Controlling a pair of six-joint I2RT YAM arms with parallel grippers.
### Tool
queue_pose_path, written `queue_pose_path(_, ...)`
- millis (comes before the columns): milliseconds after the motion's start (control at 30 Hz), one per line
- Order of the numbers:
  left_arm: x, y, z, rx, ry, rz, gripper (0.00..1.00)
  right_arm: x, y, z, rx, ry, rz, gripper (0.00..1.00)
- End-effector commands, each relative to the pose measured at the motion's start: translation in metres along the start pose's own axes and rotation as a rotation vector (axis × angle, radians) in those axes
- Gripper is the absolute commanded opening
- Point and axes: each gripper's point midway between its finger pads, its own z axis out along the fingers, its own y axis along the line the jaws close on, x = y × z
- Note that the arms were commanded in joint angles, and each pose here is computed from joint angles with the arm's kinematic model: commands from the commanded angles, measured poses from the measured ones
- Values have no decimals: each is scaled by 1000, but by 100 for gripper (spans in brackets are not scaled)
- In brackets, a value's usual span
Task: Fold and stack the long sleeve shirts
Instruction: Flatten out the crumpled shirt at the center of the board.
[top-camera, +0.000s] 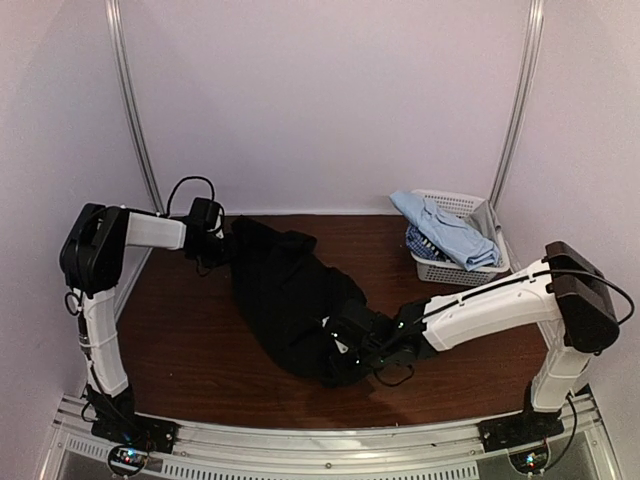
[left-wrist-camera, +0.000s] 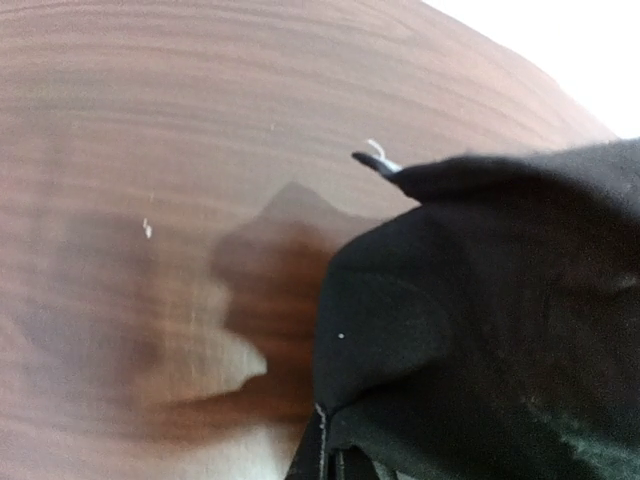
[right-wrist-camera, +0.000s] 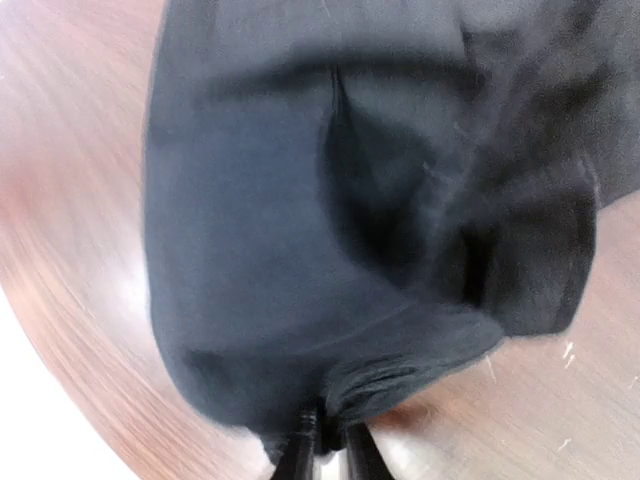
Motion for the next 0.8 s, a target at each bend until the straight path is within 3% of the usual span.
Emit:
queue_pose_path(0, -18, -15, 5, 77, -14, 20, 0, -11, 2, -5, 2, -61, 77, 25)
queue_pose_path(67, -21, -17, 5, 81, -11, 25, 4, -22, 0, -12, 17, -87, 69, 43)
queue_pose_path(167, -26, -17, 4, 79, -11, 31, 15, -36, -10, -23, 54, -112, 60, 61)
queue_pose_path(267, -34, -15, 0, 72, -20, 34, 31, -50, -28, -35, 100, -139, 61, 72)
queue_pose_path(500, -66, -2, -20, 24, -76, 28, 58, -82, -71, -53, 162, -200, 100, 84)
queue_pose_path(767, -96, 20, -42, -31, -129, 14, 66, -127, -100, -39, 197, -228, 80, 85)
